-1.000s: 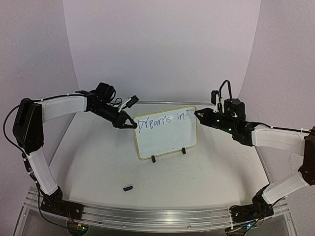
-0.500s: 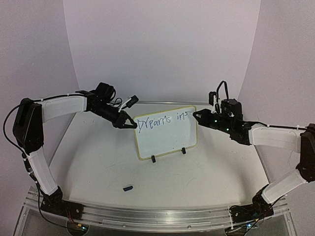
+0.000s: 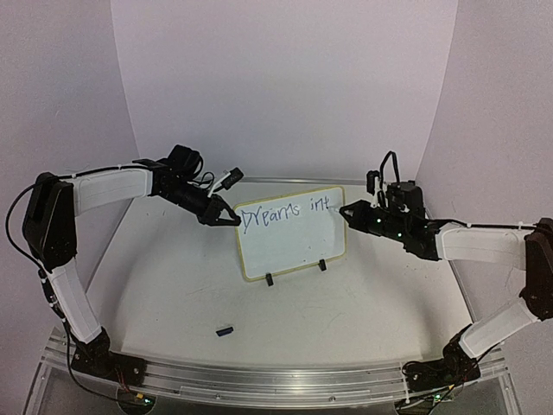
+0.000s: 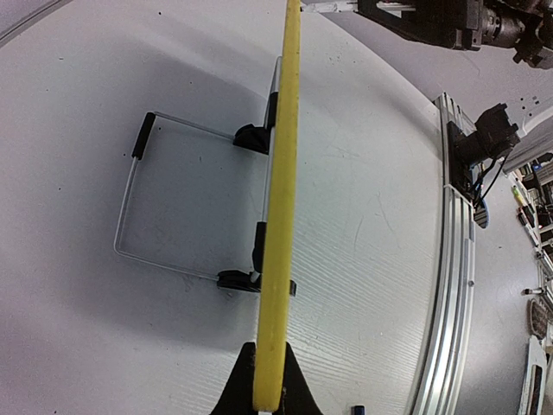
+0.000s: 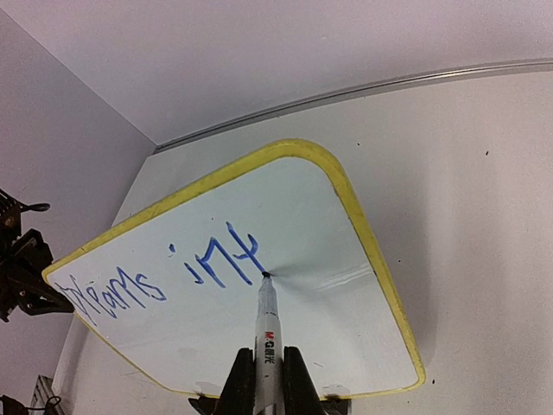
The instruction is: Write a sentence on the whiteboard
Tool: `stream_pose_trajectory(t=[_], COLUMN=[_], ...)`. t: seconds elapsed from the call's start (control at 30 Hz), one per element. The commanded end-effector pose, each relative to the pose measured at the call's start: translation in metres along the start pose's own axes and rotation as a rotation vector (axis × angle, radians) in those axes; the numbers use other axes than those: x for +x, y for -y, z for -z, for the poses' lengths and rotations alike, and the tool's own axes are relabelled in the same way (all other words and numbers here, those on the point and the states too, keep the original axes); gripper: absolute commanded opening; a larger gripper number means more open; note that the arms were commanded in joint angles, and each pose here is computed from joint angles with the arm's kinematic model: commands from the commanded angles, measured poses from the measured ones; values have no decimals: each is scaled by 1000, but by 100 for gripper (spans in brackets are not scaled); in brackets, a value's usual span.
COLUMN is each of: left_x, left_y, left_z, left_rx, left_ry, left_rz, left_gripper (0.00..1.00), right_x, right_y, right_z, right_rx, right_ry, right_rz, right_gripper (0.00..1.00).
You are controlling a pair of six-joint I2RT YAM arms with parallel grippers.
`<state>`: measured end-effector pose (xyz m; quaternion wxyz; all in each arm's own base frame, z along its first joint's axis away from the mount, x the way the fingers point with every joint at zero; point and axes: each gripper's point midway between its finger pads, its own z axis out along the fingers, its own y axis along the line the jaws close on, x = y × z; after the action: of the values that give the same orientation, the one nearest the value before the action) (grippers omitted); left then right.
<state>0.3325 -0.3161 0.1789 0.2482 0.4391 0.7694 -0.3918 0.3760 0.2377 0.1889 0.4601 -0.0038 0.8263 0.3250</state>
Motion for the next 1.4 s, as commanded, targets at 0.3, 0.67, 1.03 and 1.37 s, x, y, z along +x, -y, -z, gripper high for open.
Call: stream_pose_trajectory(t=[0.3,0.67,1.03,1.37], left_x=[13,14,13,14], left_y=[-1,-1,0,0], left_z=[-8,-8,-8,-8], left_rx=[-14,-14,-14,-14], left_ry=[-64,-66,-65,-66], left_rz=[14,17,16,16], left_gripper=[0,0,0,0], right_x=[-32,-29,-36,-33], right_y=[-9,-3,-7,-12], right_z=[23,14,6,5], right_rx=[6,30,27,-1], right_ry=[109,98,102,84], right_rz=[6,13,30,55], right_gripper=[0,0,0,0])
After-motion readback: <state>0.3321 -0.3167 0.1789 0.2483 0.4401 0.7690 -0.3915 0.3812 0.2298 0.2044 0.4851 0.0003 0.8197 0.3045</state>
